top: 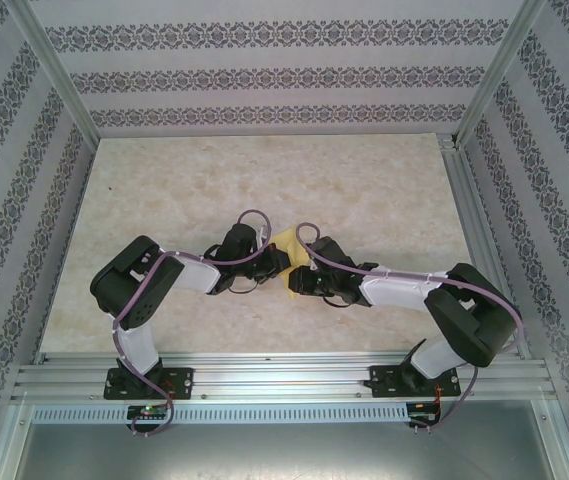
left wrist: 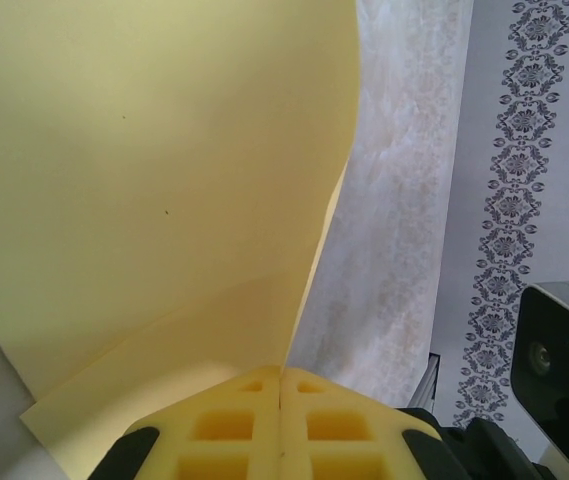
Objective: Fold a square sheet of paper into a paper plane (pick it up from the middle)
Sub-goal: Fourth fold the wing at the center of the table.
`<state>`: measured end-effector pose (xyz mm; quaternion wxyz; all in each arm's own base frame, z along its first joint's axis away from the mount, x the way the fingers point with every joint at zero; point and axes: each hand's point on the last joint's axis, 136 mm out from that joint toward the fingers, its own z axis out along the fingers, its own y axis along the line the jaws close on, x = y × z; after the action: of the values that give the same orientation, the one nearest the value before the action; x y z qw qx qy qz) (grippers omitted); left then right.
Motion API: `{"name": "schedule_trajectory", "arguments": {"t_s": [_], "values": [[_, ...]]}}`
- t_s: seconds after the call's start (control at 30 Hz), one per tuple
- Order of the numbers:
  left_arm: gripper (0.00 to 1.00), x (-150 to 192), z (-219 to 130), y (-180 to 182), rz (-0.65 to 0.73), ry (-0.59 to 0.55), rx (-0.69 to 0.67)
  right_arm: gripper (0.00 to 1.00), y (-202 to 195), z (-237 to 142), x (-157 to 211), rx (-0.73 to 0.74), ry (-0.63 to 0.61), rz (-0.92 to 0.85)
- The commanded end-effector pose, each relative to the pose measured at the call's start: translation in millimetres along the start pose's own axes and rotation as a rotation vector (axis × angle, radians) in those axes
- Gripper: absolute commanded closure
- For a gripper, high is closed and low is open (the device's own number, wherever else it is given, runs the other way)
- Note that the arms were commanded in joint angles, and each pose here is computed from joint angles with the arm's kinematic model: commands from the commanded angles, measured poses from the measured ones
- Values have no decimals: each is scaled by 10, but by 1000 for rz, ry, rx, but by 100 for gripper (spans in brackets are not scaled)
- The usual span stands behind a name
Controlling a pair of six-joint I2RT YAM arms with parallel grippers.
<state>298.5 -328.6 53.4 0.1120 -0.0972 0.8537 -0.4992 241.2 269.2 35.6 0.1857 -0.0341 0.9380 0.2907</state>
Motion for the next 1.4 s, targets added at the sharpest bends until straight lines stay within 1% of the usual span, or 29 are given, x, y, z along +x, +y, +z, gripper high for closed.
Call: {"name": "schedule_trajectory", "arguments": {"t_s": [0.0, 0.07, 0.13, 0.2, 0.27, 0.3, 0.4, 0.53, 0.67, 0.77, 1.0, 1.1, 1.37], "values": [[93, -61, -23, 6, 21, -14, 29, 75, 72, 55, -58, 8, -9, -42], [93, -58, -22, 8, 20, -12, 29, 76, 91, 91, -58, 9, 0, -56], [93, -58, -19, 10, 20, -12, 29, 80, 85, 119, -50, 20, 11, -62], [93, -66, -24, -3, 20, -13, 32, 80, 82, 133, -22, 32, 26, -72], [93, -65, -28, -1, 19, -14, 31, 83, 47, 139, 3, 50, 32, -78], [93, -61, -26, 7, 17, -12, 30, 83, 21, 133, 12, 62, 33, -79], [93, -64, -29, 11, 18, -13, 29, 79, 7, 113, 36, 66, 39, -93], [93, -61, -19, 18, 17, -8, 29, 79, 49, 69, 35, 58, 42, -120], [93, -64, -14, 16, 19, -6, 27, 79, 35, 52, 32, 81, 54, -143], [93, -64, -11, 17, 19, -5, 27, 80, 38, 46, 16, 90, 56, -150], [93, -55, 2, 32, 21, 1, 25, 80, 6, 50, 13, 127, 70, -164], [93, -57, 5, 29, 20, 2, 26, 85, -16, 62, 8, 141, 75, -171], [93, -54, 7, 21, 18, 3, 30, 84, 13, 125, 41, 132, 102, -171]]}}
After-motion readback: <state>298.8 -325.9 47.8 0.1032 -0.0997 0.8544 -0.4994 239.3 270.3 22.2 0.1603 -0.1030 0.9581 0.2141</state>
